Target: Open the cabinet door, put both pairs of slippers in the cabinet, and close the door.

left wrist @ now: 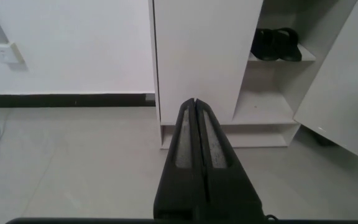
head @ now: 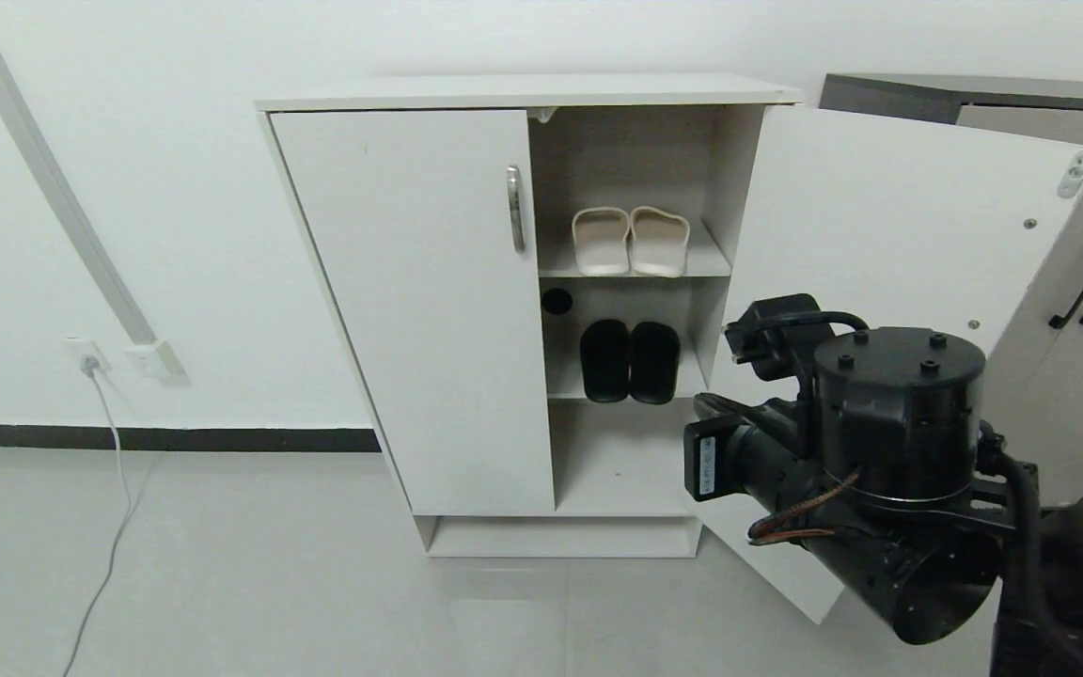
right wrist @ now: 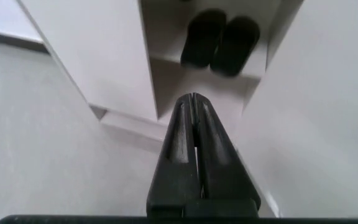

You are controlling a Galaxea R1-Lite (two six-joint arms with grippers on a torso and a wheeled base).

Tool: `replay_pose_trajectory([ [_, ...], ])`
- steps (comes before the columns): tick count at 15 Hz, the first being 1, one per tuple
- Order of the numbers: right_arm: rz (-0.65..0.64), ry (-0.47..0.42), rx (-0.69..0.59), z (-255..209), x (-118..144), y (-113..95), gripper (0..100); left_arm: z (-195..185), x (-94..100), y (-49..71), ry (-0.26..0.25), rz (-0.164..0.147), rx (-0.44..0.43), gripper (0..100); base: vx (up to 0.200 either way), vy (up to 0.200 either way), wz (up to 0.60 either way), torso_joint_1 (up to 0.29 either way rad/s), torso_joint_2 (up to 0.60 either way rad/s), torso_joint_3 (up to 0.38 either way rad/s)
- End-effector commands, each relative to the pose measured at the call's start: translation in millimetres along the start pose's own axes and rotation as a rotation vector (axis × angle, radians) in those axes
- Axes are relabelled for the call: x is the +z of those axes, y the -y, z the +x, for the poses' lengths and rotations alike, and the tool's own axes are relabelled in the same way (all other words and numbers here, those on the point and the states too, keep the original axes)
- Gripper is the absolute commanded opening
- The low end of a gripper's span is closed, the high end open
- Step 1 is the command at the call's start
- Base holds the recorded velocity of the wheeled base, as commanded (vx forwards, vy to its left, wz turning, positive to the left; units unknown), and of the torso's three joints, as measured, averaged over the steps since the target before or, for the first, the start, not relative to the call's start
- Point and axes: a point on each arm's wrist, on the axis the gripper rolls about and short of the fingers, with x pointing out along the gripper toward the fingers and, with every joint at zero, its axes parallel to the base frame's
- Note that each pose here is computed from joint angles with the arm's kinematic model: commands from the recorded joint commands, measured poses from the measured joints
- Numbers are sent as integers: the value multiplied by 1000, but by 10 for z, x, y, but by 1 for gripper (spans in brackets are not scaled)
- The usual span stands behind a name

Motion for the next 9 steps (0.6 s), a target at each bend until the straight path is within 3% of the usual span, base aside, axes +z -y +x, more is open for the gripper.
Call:
replay_pose_trajectory([
  [1, -18, -28, -18, 55, -92, 34, 0, 0, 1, 0, 1, -1, 0, 0, 0, 0, 0, 0, 0, 0],
  [9, -36, -52, -24, 94, -165, 49, 0, 0, 1, 0, 1, -1, -2, 0, 0, 0, 0, 0, 0, 0],
])
